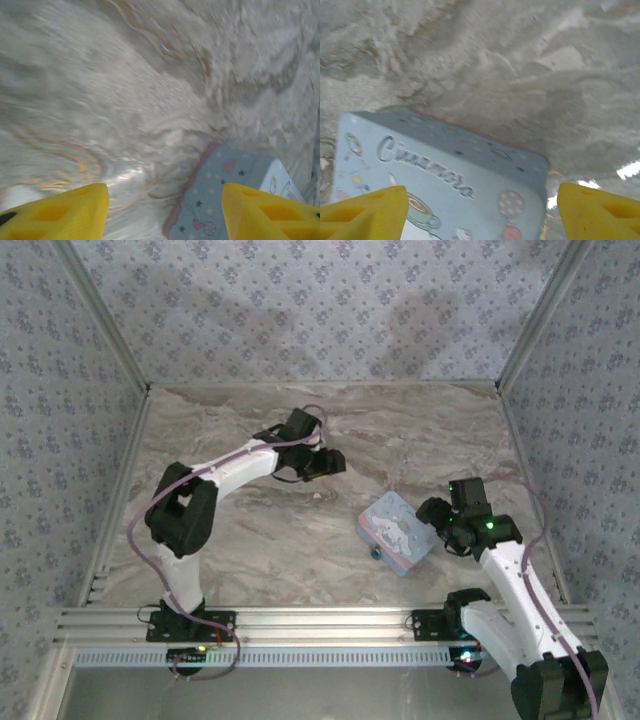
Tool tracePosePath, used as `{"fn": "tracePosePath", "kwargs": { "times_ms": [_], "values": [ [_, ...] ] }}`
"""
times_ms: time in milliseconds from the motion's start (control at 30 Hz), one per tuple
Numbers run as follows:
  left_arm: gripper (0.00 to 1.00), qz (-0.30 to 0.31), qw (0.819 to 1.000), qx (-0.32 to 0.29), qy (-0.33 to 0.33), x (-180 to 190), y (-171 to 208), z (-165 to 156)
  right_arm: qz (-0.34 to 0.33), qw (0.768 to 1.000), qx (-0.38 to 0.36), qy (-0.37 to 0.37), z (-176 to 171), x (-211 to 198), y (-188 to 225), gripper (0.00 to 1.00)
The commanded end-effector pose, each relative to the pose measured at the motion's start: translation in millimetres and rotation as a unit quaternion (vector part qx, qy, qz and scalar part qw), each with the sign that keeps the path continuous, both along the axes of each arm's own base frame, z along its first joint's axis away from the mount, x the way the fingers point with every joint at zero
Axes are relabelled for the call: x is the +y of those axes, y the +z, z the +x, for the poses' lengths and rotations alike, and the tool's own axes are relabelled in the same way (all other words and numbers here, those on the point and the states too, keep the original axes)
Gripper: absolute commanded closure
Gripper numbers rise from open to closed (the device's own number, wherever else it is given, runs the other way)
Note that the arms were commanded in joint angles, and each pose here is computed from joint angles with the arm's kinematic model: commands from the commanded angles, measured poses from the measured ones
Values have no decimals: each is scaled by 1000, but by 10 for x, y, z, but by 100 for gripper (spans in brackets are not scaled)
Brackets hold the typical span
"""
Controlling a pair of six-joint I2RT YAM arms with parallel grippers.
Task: Unlock a padlock with a key
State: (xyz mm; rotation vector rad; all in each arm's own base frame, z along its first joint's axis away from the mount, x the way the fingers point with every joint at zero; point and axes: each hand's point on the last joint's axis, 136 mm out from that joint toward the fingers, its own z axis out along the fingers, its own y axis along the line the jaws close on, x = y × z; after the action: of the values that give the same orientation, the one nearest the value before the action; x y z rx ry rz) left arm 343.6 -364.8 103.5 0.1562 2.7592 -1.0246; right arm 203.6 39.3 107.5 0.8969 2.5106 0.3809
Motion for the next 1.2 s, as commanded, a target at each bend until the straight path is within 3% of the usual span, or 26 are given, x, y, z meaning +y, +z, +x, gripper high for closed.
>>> {"fn": "tracePosePath", "kwargs": {
  "times_ms": [0, 133, 367, 1167],
  "values": [
    [37, -42, 997, 4, -69, -337, 132, -192, 33, 999, 22, -27, -135, 53, -119, 20],
    [37, -49, 995, 19, -86, -446, 47, -321, 81, 997, 14, -9, -33, 267, -224, 23],
    [37, -68, 994, 23, -81, -397, 19, -452, 86, 996, -9, 21, 198, 461, -177, 30],
    [52, -36, 997, -16, 61, 581, -16, -414, 79, 980, -18, 184, 1510, 1336, -43, 34]
  ]
}}
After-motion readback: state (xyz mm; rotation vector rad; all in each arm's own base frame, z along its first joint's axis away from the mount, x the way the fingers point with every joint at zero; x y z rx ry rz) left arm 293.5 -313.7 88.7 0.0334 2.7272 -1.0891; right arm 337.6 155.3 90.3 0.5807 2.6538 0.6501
